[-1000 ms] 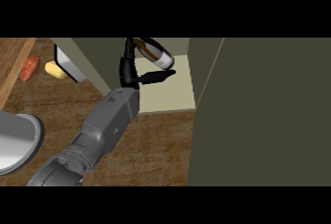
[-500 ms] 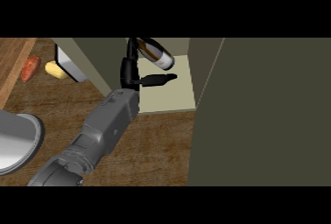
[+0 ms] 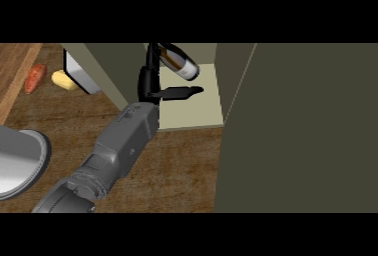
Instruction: Pick up the wine, place it into the cabinet and close the cabinet
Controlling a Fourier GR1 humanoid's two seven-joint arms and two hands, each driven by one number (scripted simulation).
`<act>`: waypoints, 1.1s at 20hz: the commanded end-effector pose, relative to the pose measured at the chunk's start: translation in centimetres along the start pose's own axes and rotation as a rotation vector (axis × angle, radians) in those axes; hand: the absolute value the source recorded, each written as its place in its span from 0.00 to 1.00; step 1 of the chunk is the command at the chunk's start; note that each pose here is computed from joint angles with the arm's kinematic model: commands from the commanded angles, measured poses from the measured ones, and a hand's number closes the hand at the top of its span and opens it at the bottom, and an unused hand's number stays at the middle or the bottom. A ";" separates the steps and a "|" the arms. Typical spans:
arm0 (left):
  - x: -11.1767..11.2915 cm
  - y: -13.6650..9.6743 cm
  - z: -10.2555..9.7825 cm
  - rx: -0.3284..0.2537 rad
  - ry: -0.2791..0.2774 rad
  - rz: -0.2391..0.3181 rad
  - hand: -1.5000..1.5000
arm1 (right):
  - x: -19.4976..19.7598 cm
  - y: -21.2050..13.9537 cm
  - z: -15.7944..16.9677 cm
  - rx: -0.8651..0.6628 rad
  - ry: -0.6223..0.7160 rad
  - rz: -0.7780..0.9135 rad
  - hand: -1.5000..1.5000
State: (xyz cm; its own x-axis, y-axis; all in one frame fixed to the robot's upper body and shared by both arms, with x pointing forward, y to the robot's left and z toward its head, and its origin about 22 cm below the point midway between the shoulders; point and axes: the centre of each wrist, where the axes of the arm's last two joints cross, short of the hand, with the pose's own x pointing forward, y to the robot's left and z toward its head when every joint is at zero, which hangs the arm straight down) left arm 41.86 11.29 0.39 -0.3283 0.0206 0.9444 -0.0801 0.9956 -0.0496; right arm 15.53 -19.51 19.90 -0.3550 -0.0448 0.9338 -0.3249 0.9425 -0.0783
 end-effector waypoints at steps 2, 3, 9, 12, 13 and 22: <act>-1.8 1.4 1.8 0.031 0.033 0.074 0.00 | 0.5 0.7 0.8 0.017 -0.015 -0.033 0.00; -1.5 1.3 1.5 0.041 0.029 0.103 0.00 | 0.7 -0.2 0.7 0.000 0.005 -0.014 0.00; -2.0 1.5 2.3 0.040 0.036 0.112 0.00 | 1.0 0.4 0.1 0.006 -0.013 -0.024 0.00; -1.8 1.2 2.3 0.035 0.051 0.109 0.00 | 0.2 0.2 0.1 -0.006 -0.007 -0.020 0.00; -2.2 1.4 2.8 0.044 0.048 0.105 0.00 | 1.3 0.4 1.3 -0.003 0.000 -0.028 0.00; -1.5 -1.9 7.8 -0.021 0.062 0.130 0.00 | 1.0 -0.1 1.6 -0.049 0.000 -0.010 0.00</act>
State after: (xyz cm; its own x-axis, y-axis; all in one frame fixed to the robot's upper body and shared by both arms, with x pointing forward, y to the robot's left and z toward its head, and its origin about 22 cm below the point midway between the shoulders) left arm 37.65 10.48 -3.03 -0.2984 0.1389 0.9443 -0.0335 0.9872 -0.1558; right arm 15.19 -19.56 19.79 -0.3313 -0.0496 0.9422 -0.3021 0.9516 -0.0561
